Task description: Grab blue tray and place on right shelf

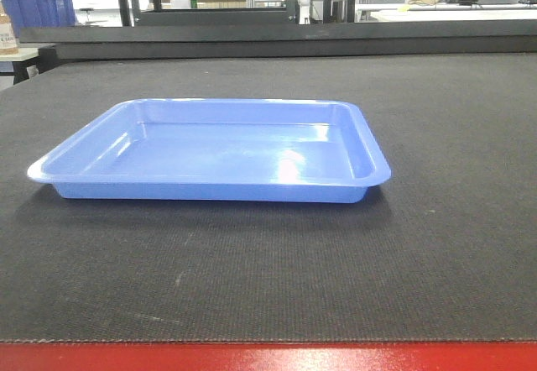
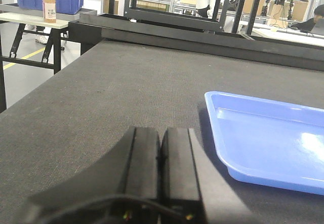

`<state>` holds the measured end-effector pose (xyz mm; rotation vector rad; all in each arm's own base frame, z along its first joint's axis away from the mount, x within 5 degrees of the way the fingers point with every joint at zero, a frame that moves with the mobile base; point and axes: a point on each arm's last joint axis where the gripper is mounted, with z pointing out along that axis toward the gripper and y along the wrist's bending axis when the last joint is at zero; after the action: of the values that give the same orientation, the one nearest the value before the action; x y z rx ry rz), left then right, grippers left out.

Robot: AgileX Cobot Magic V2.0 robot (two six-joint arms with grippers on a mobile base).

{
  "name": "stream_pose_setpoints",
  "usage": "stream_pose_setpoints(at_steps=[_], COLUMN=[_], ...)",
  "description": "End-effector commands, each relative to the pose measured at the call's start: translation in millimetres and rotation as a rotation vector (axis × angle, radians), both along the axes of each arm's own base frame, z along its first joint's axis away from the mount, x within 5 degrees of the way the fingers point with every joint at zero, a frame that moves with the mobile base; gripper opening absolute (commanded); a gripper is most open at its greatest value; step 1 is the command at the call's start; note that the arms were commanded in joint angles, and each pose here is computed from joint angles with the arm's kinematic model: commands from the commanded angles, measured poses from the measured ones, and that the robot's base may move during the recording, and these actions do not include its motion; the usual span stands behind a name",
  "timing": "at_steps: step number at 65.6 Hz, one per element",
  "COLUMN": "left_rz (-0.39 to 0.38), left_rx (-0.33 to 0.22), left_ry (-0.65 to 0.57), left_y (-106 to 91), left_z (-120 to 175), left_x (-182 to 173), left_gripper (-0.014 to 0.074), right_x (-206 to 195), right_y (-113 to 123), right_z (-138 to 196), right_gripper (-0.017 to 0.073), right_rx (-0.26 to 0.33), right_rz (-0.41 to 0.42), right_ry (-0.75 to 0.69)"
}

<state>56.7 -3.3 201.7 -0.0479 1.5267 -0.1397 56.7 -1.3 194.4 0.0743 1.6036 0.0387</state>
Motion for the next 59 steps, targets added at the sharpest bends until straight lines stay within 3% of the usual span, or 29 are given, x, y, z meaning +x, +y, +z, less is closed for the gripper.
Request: stream_pose_setpoints(at_steps=[1, 45, 54, 59], left_rz=[0.002, 0.004, 0.01, 0.015], left_rx=[-0.007, -0.008, -0.083, -0.086], left_ry=[-0.072, -0.09, -0.146, -0.23], left_y=[0.4, 0.6, 2.0, 2.9], left_z=[-1, 0, 6, 24], left_x=[0, -1, -2, -5], left_gripper=[-0.0031, -0.0031, -0.0031, -0.0031], right_x=[-3, -3, -5, -12], right_y=[0, 0, 1, 1], right_z=[17, 20, 32, 55], right_gripper=[0.0056, 0.0056, 0.0056, 0.0056], right_rx=[-0.015, -0.016, -0.013, -0.014], right_rz=[0.002, 0.002, 0.005, 0.006], right_ry=[-0.131, -0.164, -0.28, -0.379])
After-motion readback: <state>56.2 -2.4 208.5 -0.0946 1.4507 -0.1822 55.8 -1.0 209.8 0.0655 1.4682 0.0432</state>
